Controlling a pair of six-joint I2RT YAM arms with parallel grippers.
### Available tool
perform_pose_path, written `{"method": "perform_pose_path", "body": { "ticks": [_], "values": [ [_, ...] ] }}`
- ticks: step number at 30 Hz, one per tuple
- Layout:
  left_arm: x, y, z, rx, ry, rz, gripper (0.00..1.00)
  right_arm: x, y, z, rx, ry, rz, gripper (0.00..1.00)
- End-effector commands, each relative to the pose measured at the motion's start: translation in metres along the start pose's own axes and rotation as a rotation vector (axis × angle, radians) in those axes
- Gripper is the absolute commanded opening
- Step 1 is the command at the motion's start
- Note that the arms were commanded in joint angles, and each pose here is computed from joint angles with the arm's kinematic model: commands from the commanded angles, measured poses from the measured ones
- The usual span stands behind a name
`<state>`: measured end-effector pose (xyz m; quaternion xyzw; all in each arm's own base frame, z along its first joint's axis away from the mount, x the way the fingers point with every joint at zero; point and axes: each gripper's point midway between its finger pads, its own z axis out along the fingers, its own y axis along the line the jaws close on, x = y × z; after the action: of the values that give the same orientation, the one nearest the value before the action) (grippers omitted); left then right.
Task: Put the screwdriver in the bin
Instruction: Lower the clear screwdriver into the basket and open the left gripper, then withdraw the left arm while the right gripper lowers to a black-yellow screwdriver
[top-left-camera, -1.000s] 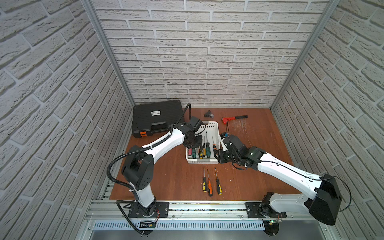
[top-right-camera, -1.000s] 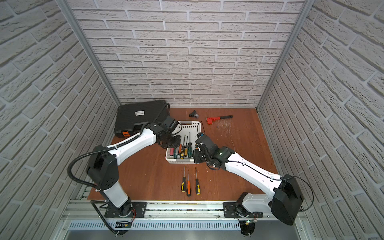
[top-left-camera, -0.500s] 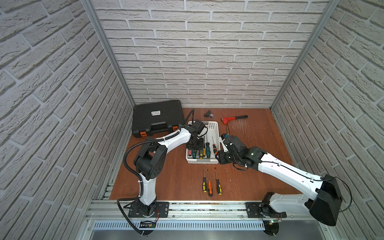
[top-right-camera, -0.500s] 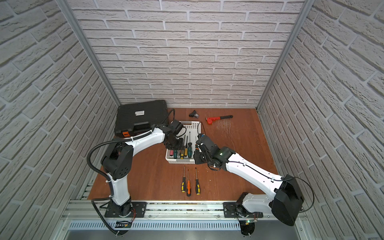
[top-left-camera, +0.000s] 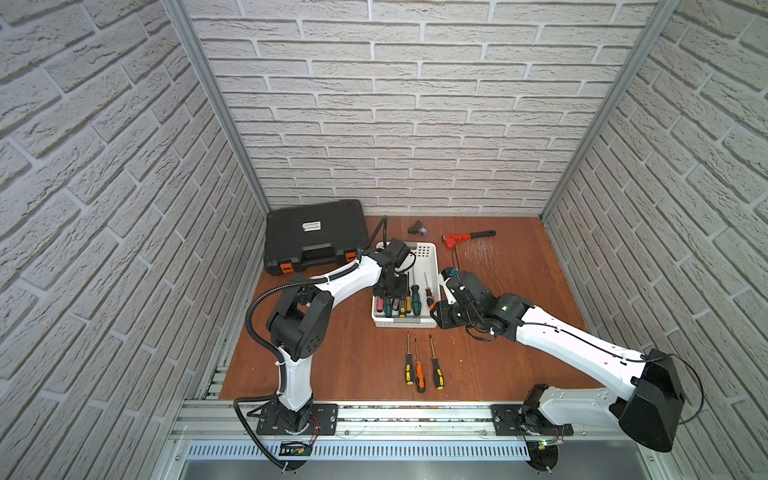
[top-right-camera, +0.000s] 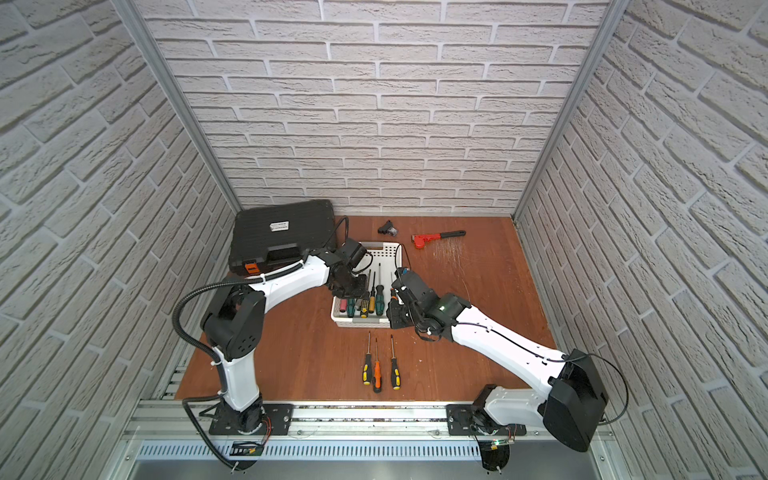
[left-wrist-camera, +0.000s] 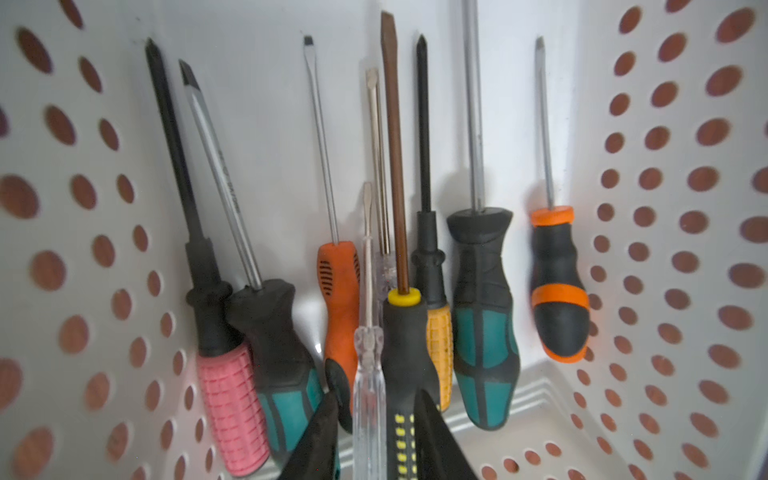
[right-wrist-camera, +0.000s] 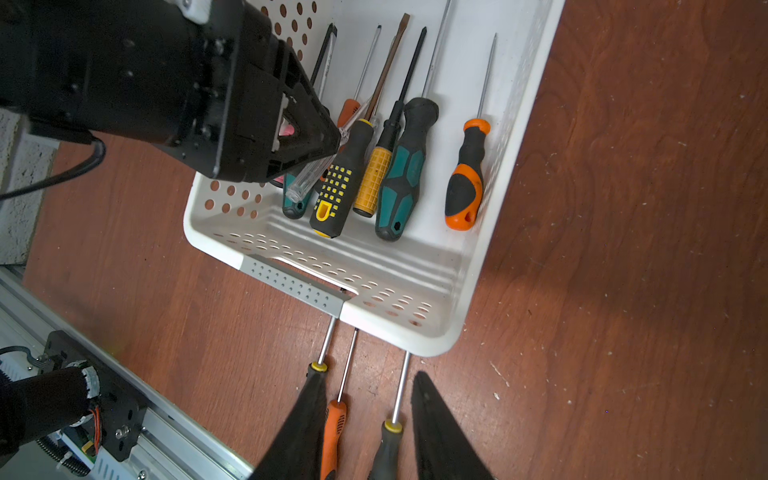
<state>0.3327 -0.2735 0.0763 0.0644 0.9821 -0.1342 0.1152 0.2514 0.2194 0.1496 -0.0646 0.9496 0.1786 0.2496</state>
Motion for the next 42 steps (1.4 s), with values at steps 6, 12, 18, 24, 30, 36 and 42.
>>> {"method": "perform_pose_path", "body": {
  "ticks": [6,12,18,24,30,36,42],
  "values": [
    [-0.008,-0.016,-0.061,0.073,-0.141,0.004,0.35,0.001,-0.001,-0.005,0.001,-0.012,0.022,0.36],
    [0.007,-0.014,-0.077,0.107,-0.207,-0.026,0.39,0.020,-0.013,-0.009,0.026,-0.002,0.065,0.36],
    [0.030,-0.021,-0.090,0.081,-0.265,0.014,0.45,0.063,-0.026,-0.014,0.069,0.089,0.070,0.38],
    [0.055,-0.003,-0.098,0.033,-0.327,-0.011,0.50,0.115,-0.035,-0.008,0.130,0.207,0.082,0.48],
    [0.062,0.022,-0.117,-0.035,-0.397,-0.033,0.51,0.143,-0.017,0.006,0.149,0.271,0.059,0.54],
    [0.063,0.035,-0.124,-0.067,-0.413,-0.027,0.51,0.156,0.002,0.026,0.159,0.335,0.020,0.60],
    [0.064,0.039,-0.123,-0.078,-0.416,-0.026,0.52,0.165,0.004,0.040,0.166,0.374,0.026,0.61]
  ]
}}
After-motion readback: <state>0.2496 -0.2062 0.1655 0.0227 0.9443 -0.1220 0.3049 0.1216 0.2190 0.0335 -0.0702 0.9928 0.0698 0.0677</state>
